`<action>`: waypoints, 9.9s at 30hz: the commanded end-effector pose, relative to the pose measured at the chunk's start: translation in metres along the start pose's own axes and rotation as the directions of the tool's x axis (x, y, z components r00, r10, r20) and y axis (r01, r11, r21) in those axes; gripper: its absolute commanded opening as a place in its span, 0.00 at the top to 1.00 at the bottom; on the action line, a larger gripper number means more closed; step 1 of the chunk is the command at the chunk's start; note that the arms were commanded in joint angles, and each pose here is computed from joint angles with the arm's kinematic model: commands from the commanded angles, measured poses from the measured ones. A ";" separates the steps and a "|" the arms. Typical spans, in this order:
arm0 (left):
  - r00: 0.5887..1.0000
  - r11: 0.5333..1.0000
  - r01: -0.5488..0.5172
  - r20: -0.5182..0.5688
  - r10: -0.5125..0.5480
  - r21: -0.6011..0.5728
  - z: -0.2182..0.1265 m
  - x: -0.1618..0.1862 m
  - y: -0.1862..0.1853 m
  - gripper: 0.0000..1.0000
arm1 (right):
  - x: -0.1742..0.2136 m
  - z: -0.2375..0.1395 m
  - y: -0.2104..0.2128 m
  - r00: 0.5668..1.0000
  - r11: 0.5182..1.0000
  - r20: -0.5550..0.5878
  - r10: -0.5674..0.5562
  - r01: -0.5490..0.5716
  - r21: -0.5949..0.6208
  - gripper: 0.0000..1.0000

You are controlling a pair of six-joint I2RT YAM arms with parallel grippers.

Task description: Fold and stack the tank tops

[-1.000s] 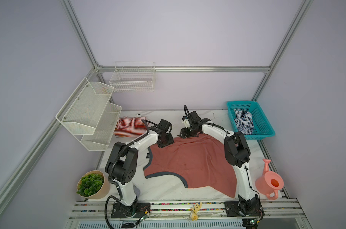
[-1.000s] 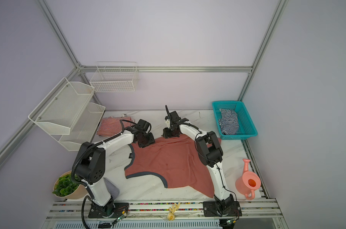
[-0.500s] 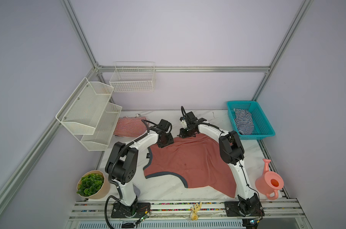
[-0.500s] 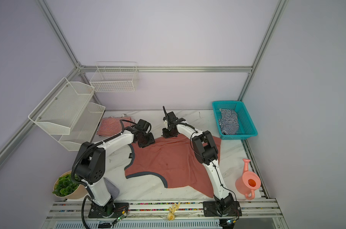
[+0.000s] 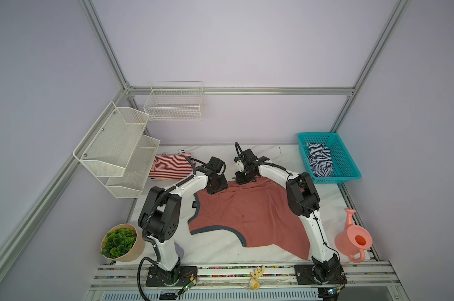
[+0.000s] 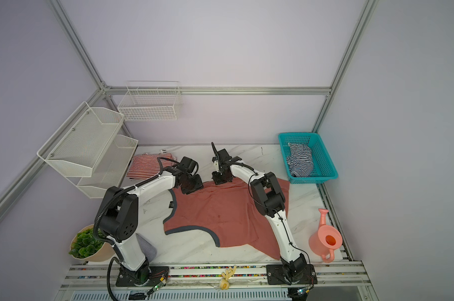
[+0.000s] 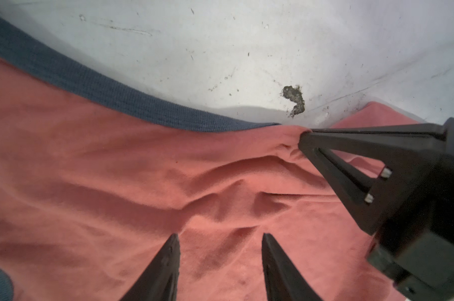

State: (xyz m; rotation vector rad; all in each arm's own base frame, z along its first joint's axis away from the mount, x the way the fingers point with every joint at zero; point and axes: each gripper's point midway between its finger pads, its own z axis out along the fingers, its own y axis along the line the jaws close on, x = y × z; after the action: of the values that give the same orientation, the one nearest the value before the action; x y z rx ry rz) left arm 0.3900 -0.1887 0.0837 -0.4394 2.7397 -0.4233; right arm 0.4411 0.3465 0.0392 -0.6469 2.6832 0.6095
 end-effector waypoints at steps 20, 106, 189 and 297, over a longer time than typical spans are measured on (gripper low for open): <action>1.000 1.000 -0.015 0.025 0.015 -0.003 -0.015 0.000 0.003 0.49 | 0.070 -0.061 0.048 0.998 0.999 0.044 -0.050 0.049 0.013 1.00; 0.991 0.988 -0.041 -0.131 0.021 -0.150 0.039 0.044 0.052 0.49 | 0.118 -0.037 0.018 0.987 0.992 -0.155 0.041 -0.023 0.121 0.93; 0.996 0.984 0.011 -0.085 -0.026 -0.176 0.010 0.054 0.068 0.49 | 0.106 -0.049 0.033 0.991 0.994 -0.110 0.076 -0.066 0.085 0.53; 0.991 0.953 0.099 -0.058 -0.120 -0.287 0.015 0.064 0.109 0.48 | -0.006 -0.093 -0.026 0.891 0.938 0.417 0.179 -0.283 0.202 0.44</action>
State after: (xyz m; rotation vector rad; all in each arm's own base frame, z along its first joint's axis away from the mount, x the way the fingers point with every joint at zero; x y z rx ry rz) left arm 0.3293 -0.1277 0.0282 -0.6274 2.8130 -0.1401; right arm 0.4373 0.2856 0.1021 -0.1167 2.4163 0.3917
